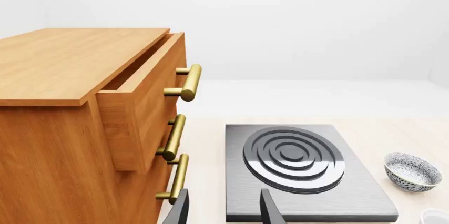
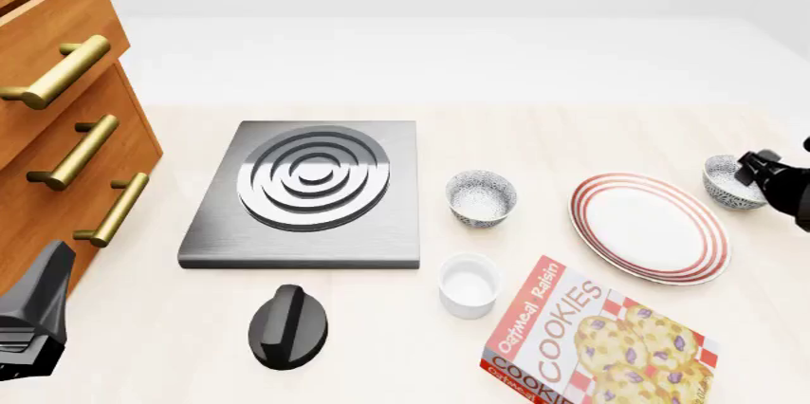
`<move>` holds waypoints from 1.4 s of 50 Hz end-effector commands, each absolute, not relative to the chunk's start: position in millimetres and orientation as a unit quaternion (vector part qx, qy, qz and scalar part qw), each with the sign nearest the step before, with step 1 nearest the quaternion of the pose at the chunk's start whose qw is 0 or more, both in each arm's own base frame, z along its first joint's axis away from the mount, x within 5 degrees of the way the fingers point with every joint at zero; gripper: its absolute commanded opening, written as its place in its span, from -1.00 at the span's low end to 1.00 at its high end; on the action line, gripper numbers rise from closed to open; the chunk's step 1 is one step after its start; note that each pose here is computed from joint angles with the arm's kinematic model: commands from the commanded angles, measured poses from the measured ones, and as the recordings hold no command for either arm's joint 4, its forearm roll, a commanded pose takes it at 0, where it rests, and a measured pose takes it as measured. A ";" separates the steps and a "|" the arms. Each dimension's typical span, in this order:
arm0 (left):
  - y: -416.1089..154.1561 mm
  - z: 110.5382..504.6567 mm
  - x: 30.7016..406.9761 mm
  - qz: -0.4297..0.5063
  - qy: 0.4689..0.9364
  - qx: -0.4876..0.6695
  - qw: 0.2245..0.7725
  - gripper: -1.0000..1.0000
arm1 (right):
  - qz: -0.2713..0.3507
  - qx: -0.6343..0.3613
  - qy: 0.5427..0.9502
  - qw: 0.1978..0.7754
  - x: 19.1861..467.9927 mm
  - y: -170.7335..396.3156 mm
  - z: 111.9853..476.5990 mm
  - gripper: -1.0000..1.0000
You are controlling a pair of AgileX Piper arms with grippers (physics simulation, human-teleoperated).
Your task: Pick the akita bowl next to the plate and place it on the plate.
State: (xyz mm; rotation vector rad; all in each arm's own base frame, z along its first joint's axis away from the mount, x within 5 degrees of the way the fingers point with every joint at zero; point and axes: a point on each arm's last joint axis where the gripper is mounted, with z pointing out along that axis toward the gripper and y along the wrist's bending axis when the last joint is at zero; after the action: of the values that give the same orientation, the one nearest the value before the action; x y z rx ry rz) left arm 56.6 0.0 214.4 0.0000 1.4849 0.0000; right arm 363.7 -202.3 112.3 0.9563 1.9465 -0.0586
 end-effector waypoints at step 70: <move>0.0 214.4 56.6 0.000 0.676 0.000 0.737 1.00 | -0.002 0.413 0.785 0.461 352.3 -187.7 125.4 -1.00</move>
State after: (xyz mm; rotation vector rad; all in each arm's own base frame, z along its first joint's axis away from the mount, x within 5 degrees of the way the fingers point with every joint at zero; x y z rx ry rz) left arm 56.6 0.0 214.4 0.0000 1.4849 0.0000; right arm 355.7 -194.4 114.3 1.0134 1.9496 -0.0219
